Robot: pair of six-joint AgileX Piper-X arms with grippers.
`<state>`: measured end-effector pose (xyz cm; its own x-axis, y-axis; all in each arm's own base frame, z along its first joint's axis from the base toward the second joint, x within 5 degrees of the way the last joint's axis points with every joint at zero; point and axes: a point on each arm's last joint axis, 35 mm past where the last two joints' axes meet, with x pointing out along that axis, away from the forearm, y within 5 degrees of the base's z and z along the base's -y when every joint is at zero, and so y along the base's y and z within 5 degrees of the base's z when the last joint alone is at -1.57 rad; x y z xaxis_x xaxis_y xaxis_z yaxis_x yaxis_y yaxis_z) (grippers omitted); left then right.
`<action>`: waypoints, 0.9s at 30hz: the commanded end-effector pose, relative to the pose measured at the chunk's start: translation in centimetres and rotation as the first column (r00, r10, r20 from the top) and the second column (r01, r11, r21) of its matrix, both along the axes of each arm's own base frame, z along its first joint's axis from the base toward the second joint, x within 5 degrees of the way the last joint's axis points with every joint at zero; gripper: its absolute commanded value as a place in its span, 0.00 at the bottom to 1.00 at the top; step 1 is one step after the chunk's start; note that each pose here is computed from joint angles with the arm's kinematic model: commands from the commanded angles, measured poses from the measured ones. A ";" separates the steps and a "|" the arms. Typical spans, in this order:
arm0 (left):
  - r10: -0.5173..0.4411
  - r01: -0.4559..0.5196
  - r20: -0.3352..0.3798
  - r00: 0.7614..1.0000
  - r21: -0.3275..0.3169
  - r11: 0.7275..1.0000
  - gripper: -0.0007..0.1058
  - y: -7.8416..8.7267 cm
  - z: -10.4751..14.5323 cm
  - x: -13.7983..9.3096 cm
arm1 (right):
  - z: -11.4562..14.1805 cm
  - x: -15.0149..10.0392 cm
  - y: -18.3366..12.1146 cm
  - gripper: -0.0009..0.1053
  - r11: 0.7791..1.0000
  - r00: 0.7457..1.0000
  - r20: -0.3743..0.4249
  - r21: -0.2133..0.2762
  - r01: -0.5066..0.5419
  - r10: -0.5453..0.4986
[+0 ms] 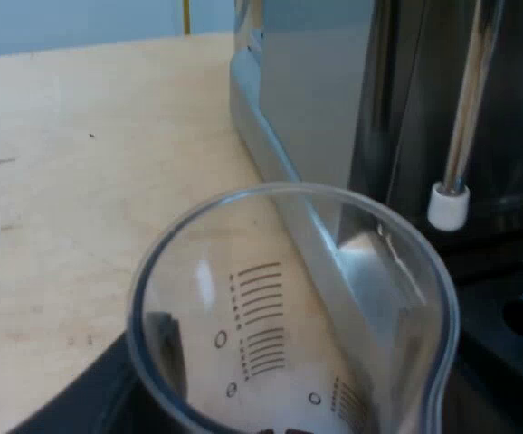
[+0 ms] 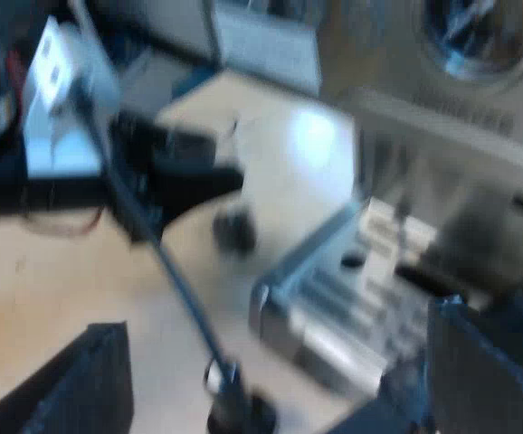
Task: Pour the beans into the coffee machine
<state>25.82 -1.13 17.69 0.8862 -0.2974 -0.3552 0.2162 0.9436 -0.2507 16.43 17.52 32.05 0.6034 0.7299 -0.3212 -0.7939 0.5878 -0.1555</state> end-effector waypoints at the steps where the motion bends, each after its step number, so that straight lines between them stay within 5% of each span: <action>1: 0.010 -0.010 0.044 0.999 -0.001 1.000 0.25 -0.1 1.9 -0.6 | 1.3 0.2 0.0 0.65 0.996 0.997 0.045 0.076 0.055 -0.059; 22: 0.070 -0.076 0.169 0.983 0.033 0.997 0.26 0.2 8.9 -7.0 | 5.0 0.4 0.0 0.65 0.941 0.962 0.232 0.333 0.062 -0.145; 27: 0.075 -0.082 0.135 0.988 0.043 0.996 0.26 0.3 10.7 -7.7 | 5.8 0.5 -0.2 0.65 0.917 0.943 0.268 0.391 0.080 -0.197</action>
<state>18.27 -0.82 27.45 0.9468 -0.2168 -0.2379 0.1757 0.9674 -0.1826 17.11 17.54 36.70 0.7363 0.6695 0.0984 -0.6583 0.7423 -0.1251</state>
